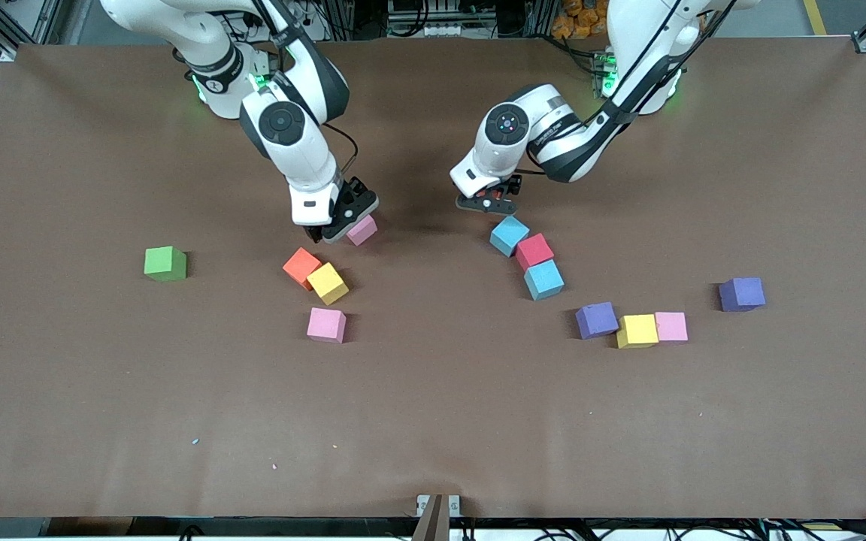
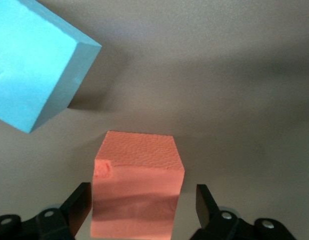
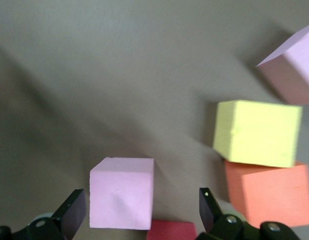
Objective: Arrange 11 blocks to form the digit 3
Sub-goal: 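Grasp the lavender cube with the right gripper while the left gripper grasps orange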
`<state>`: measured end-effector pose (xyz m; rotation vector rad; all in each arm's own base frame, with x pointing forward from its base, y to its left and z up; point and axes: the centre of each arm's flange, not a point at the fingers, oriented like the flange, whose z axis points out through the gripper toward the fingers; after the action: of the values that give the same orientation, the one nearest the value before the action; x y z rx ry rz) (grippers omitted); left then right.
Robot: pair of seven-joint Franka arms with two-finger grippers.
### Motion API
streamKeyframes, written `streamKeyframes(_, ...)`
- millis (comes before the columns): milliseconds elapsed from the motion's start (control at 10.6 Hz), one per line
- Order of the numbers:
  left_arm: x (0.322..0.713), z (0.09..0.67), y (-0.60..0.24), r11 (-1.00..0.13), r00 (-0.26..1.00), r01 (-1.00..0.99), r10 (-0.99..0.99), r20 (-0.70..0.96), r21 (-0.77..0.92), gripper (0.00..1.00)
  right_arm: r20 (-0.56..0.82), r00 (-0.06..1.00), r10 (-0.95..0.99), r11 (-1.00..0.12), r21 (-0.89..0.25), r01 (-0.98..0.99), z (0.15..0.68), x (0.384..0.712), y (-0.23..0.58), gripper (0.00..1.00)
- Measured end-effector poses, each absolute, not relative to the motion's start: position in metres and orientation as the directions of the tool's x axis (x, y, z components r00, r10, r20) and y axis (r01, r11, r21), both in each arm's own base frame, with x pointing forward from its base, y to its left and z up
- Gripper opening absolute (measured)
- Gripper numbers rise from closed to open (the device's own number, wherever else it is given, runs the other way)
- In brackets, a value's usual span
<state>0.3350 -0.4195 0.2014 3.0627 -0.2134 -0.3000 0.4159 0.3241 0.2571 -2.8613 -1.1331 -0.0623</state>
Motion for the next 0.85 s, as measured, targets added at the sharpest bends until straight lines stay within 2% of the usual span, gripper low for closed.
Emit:
streamKeyframes(94,0.335,0.199,-0.42,-0.99,0.972,-0.122,-0.134,-0.194,0.069,0.81,0.052,0.723,0.689,-0.721,-0.046,0.691,0.248,0.409,0.327,1.0)
streamKeyframes(188,0.334,0.199,-0.422,-0.992,0.973,-0.107,-0.118,-0.197,0.068,0.63,0.051,0.715,0.697,-0.714,-0.046,0.699,0.242,0.403,0.331,1.0)
streamKeyframes(282,0.335,0.202,-0.426,-0.994,0.976,-0.087,-0.099,-0.193,0.069,0.57,0.049,0.71,0.703,-0.708,-0.045,0.704,0.235,0.397,0.332,1.0)
streamKeyframes(846,0.322,0.234,-0.479,-0.993,0.988,-0.026,-0.042,-0.145,0.112,0.54,0.052,0.703,0.71,-0.702,-0.038,0.711,0.206,0.384,0.328,1.0)
